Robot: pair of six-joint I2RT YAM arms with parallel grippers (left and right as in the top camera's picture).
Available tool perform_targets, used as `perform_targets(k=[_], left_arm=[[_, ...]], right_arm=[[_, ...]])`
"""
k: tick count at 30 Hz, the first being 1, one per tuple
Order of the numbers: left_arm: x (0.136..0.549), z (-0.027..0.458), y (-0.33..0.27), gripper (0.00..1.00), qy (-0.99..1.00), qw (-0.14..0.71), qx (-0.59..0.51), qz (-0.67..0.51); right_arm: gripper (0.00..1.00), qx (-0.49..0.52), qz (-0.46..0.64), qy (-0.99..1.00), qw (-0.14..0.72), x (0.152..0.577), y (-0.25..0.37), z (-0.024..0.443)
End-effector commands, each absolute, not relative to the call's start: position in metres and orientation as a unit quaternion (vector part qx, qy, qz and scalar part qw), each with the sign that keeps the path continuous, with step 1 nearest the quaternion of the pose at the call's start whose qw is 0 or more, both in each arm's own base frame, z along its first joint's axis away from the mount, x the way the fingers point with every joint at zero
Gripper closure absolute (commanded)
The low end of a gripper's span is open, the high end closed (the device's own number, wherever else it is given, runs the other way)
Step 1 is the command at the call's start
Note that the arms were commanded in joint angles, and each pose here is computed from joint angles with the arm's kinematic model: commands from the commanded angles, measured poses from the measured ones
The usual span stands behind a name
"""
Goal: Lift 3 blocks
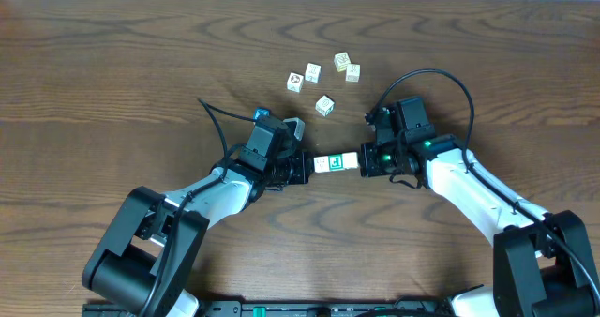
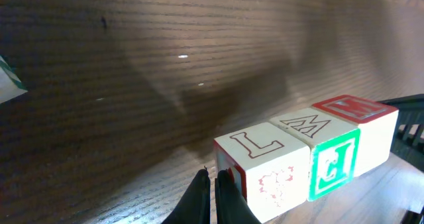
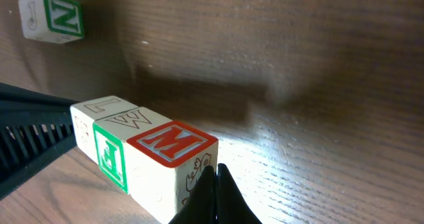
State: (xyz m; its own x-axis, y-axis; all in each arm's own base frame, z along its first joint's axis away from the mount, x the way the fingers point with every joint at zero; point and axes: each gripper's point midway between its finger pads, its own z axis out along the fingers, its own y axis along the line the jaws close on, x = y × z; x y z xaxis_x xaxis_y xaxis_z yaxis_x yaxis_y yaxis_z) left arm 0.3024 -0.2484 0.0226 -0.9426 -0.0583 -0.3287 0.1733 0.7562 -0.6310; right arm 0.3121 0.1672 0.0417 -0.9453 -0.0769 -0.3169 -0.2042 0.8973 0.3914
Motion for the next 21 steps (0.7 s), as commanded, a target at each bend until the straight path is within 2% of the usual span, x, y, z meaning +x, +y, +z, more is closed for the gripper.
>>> perform_targets(k=[1, 21], left_arm=[[0.2973, 0.0484, -0.2788, 0.93, 0.898, 0.163, 0.077, -0.401], [0.2961, 0.0471, -0.2783, 0.93, 0.899, 0.162, 0.076, -0.400]], right_arm=[[0.99, -0.108, 0.277, 0.947, 0.118, 0.2911, 0.2002, 0.0452], [0.99, -0.107, 0.271, 0.949, 0.121, 0.2923, 0.1984, 0.0440]])
